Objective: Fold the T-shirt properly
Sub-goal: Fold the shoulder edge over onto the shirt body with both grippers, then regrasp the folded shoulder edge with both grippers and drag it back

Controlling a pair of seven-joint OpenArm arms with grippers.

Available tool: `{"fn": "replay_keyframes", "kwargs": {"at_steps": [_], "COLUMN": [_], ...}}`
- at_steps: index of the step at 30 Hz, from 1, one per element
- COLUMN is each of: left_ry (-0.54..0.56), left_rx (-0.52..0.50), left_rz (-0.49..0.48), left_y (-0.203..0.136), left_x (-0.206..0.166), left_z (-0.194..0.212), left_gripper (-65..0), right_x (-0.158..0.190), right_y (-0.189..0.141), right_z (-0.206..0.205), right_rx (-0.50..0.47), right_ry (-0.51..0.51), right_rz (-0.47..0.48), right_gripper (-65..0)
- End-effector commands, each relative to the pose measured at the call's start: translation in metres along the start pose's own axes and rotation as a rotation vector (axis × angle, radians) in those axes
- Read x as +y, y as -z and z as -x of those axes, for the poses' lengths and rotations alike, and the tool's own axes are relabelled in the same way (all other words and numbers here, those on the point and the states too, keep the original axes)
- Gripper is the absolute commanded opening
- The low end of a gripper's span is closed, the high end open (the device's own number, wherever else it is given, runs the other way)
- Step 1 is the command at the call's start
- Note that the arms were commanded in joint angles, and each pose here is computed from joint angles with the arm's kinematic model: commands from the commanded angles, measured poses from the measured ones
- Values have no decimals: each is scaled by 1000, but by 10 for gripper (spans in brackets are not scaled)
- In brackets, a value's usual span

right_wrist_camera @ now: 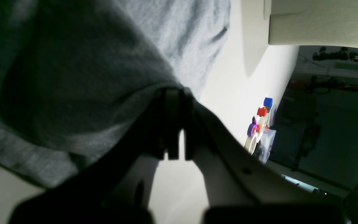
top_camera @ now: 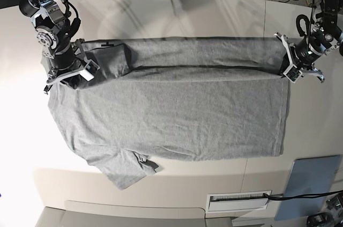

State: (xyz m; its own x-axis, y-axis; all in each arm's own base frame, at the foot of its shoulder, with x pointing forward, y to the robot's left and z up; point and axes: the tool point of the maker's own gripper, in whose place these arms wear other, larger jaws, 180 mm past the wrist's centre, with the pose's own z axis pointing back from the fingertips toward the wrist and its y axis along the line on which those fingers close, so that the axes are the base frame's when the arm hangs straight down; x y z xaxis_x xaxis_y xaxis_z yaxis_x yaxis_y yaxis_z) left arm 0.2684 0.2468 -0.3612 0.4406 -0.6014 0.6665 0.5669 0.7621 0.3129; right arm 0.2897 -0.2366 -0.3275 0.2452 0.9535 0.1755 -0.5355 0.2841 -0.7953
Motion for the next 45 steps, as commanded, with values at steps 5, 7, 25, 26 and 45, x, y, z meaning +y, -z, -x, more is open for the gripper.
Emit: {"fn": "replay_keyframes", "kwargs": {"at_steps": [5, 7, 25, 26, 45], "left_ry": [15, 16, -329, -351, -667], "left_rx": [-27, -27, -18, -19, 132], "left_rz": [-20, -19, 18, 11, 11], "left_y": [-4, -4, -7, -7, 13], "left_x": [10, 10, -15, -20, -90], "left_z": [-9, -9, 9, 11, 78], "left_gripper": [-650, -650, -650, -650, -650], "right_x": [-17, -17, -22, -21, 81], "right_y": [-1, -1, -7, -7, 12], "right_z": [2, 2, 23, 26, 78], "right_rx": [7, 6, 95, 105, 299], "right_ry": [-7, -6, 344, 357, 580], "right_rz": [52, 51, 159, 163, -165], "right_gripper": [-633, -531, -590, -637, -650]}}
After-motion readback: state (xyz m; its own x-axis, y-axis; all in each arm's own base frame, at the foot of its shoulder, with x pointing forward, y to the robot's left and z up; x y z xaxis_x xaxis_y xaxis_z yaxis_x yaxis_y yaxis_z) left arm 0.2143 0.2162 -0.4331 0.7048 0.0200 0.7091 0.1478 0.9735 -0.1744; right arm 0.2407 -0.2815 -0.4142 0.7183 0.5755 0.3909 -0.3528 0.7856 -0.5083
